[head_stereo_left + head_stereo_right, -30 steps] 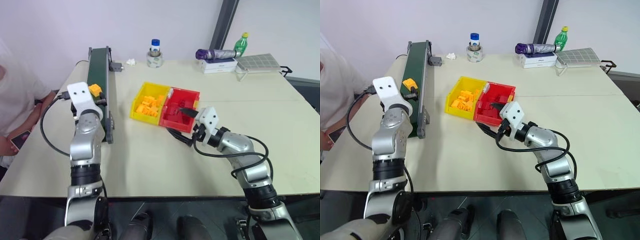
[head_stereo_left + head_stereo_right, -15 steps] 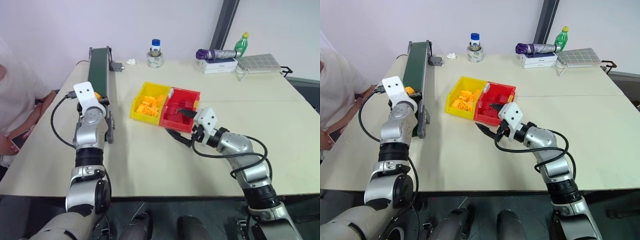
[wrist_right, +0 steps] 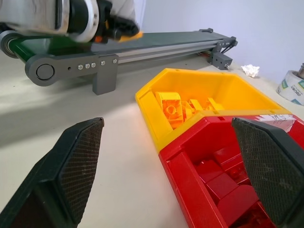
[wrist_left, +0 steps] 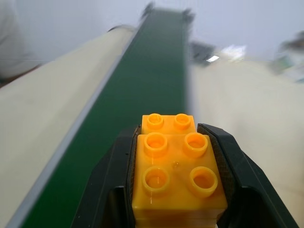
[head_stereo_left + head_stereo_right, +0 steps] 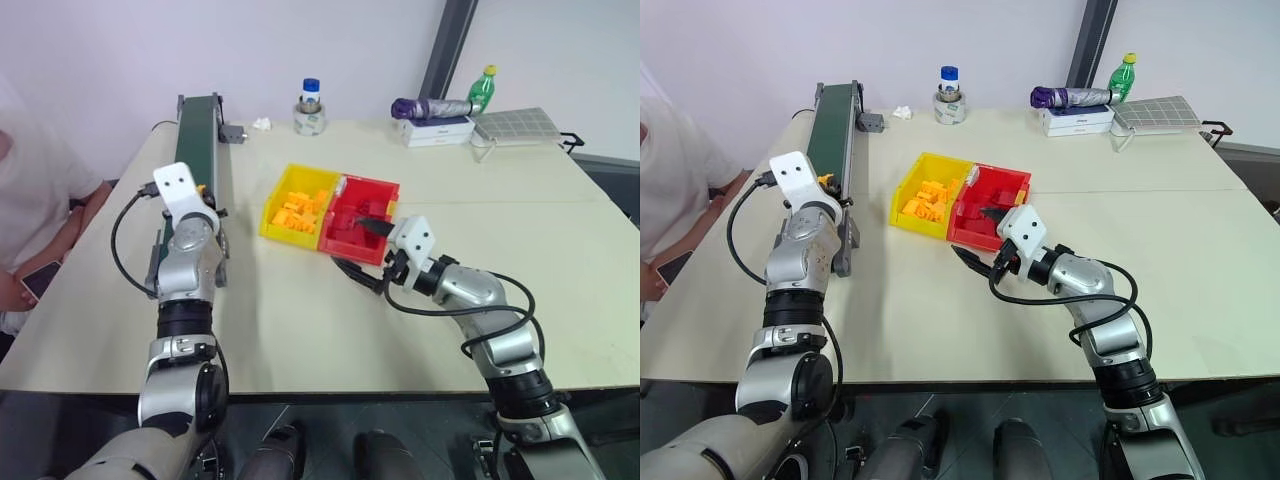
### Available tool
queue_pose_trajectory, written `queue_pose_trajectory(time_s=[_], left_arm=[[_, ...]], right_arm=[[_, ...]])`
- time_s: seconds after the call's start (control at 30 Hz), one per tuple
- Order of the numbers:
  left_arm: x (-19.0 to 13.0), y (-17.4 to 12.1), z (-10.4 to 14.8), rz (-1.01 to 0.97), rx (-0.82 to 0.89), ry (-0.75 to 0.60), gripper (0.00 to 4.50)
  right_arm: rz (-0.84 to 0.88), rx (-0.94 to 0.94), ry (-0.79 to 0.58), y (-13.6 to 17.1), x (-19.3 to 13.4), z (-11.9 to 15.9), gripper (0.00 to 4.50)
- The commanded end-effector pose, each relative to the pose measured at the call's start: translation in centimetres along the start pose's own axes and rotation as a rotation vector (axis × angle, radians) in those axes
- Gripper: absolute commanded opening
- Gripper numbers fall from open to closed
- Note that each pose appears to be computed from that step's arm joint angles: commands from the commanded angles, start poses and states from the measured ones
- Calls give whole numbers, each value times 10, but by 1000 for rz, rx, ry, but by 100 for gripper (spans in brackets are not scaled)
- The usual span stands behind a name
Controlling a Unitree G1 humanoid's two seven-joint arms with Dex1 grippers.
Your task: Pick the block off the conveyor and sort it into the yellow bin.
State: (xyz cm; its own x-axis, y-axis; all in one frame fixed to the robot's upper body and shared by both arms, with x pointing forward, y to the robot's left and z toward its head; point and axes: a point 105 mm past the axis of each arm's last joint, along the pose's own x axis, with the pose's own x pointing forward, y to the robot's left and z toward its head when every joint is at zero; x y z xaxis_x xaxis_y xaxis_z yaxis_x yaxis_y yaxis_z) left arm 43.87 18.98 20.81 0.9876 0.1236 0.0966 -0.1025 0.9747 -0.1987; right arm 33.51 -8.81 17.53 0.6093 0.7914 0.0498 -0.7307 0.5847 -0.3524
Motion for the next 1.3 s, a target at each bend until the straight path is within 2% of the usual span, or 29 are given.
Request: queue_pose_trajectory(time_s=[0.03,0.13,0.23,0.43,0.63,0.67,0.83,0.97,1.03,1.13,1.23,1.3], left_arm=[[-10,-61,24,-303,30,-94,138],[-15,-97,16,-452,51,-64,138],[-14,-120,8,-519,75,-43,138],[4,-129,8,-444,72,-74,138],[10,-130,7,-441,57,-80,431],[10,-131,10,-458,50,-89,446],[1,-130,23,-540,23,-147,446],[-27,-120,22,-692,24,-133,446],[-57,-113,22,-828,68,-126,446],[-100,-92,27,-957,76,-109,446],[-114,-63,8,-929,210,29,446],[-120,-41,2,-892,291,69,446]], right_arm=[[2,-33,-46,0,1,14,450],[1,-33,-45,-1,1,14,450],[0,-35,-44,0,1,14,450],[-12,-40,-38,-1,-3,14,450],[-21,-39,-34,-1,-5,13,450],[-22,-38,-34,-1,-5,13,450],[-22,-37,-35,0,-4,13,450],[-21,-35,-35,0,-4,13,450],[-18,-35,-34,0,-4,13,450],[-14,-33,-33,0,-4,12,450],[-7,-32,-33,-1,-3,12,450],[-3,-31,-33,-1,-3,11,450]])
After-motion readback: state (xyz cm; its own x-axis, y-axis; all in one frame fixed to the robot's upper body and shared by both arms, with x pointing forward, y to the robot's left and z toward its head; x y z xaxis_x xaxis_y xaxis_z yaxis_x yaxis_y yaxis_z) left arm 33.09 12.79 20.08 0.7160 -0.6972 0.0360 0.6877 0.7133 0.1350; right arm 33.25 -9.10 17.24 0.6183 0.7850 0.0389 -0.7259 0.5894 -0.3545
